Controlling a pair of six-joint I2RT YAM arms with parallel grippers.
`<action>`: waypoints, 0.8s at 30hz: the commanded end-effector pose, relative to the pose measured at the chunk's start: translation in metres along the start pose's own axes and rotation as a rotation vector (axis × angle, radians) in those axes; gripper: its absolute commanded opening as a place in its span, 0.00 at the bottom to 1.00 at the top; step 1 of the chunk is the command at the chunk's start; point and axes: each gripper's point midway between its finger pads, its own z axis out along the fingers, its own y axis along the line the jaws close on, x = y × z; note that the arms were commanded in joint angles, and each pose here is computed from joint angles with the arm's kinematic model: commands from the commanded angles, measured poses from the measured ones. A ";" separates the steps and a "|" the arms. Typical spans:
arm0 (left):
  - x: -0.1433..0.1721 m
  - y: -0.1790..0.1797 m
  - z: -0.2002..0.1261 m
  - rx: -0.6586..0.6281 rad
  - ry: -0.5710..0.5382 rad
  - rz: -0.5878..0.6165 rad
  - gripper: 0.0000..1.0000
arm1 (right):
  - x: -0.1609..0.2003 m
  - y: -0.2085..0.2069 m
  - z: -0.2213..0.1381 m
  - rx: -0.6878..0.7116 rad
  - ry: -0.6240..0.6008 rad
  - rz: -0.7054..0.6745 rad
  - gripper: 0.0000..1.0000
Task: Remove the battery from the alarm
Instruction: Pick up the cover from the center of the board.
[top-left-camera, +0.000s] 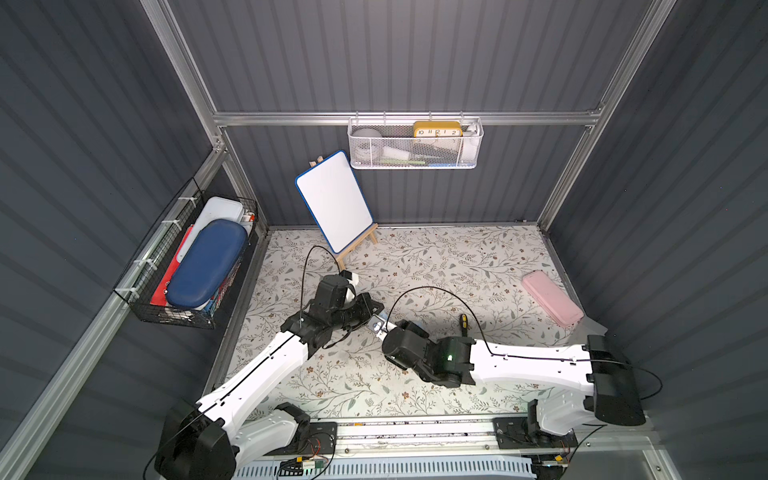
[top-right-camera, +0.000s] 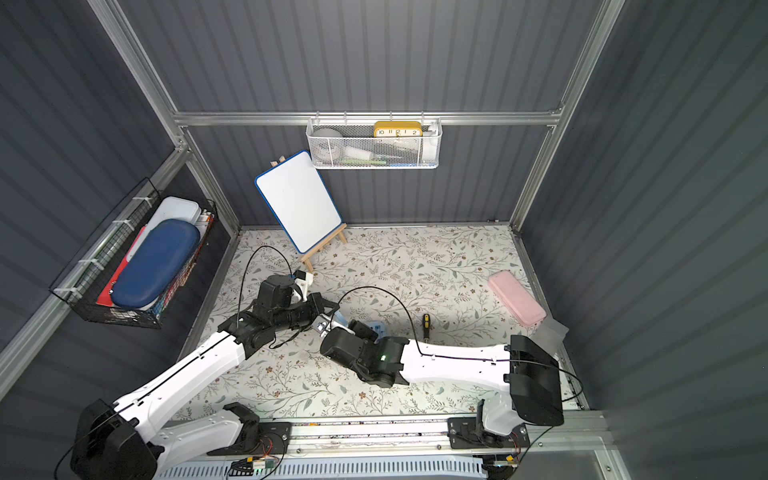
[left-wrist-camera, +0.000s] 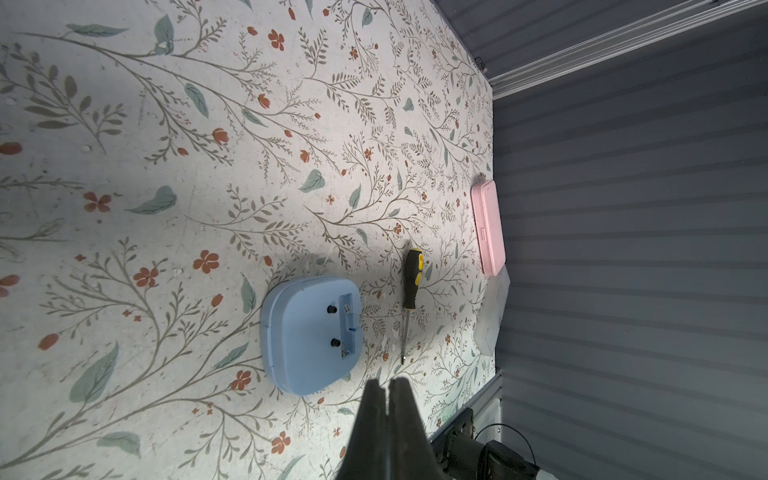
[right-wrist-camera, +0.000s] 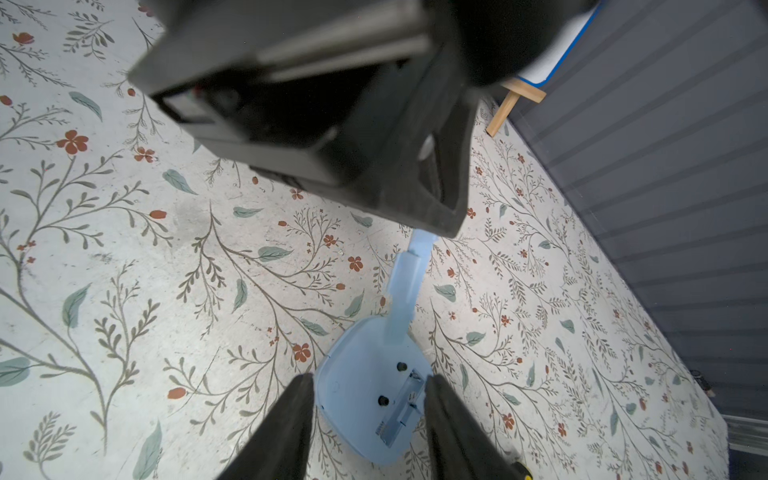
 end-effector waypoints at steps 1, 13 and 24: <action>-0.002 -0.014 -0.011 0.031 -0.004 0.002 0.00 | -0.018 -0.011 0.001 0.076 -0.033 0.007 0.49; 0.001 -0.018 -0.020 0.054 -0.008 -0.013 0.00 | -0.023 -0.027 0.007 0.202 -0.026 0.009 0.40; 0.001 -0.020 -0.024 0.066 -0.025 -0.032 0.00 | -0.018 -0.025 0.009 0.202 -0.009 0.002 0.18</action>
